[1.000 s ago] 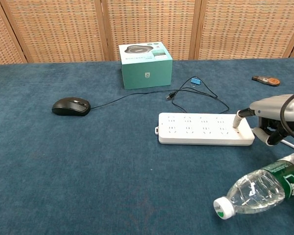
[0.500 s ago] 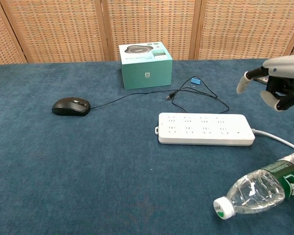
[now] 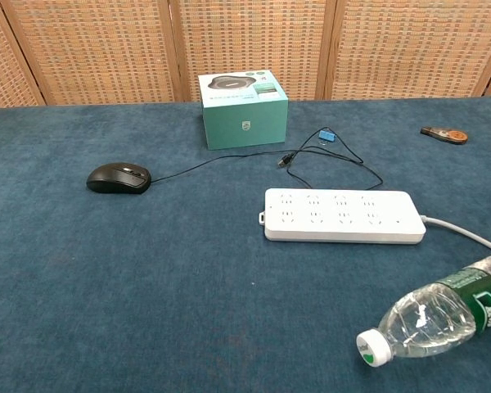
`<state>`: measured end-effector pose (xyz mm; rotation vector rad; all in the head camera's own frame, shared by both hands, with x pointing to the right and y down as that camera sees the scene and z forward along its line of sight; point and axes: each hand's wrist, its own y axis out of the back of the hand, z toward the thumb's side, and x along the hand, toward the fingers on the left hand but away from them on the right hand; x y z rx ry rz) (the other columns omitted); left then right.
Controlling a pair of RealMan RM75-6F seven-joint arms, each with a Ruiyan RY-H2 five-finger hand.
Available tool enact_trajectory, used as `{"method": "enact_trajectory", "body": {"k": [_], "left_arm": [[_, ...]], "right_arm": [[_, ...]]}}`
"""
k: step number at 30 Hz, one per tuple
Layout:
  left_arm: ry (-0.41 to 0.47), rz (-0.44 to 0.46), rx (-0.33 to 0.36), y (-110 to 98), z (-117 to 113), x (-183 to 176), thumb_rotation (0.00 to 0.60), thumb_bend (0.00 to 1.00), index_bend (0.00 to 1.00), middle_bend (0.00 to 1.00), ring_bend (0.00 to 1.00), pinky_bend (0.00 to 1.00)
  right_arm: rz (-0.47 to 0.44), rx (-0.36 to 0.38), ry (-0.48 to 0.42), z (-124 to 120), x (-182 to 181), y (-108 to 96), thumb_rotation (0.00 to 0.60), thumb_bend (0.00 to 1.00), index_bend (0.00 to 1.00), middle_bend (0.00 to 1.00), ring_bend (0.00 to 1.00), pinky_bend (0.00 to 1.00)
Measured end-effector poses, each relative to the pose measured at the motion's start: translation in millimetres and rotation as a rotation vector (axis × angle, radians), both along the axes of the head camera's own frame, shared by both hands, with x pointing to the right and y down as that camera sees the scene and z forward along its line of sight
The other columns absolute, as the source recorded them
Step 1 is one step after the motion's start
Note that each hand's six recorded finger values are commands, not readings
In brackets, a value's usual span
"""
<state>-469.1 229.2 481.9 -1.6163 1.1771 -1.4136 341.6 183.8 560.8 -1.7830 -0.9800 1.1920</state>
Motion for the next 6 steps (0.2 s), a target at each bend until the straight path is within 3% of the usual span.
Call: {"method": "enact_trajectory", "body": {"k": [6], "left_arm": [[0.003,0.007,0.005,2,-2,1,0.600,0.00,0.00,0.00,0.00,0.00]], "right_arm": [[0.036,0.000,0.032,-5,21,34,0.600,0.00,0.00,0.00,0.00,0.11]]}}
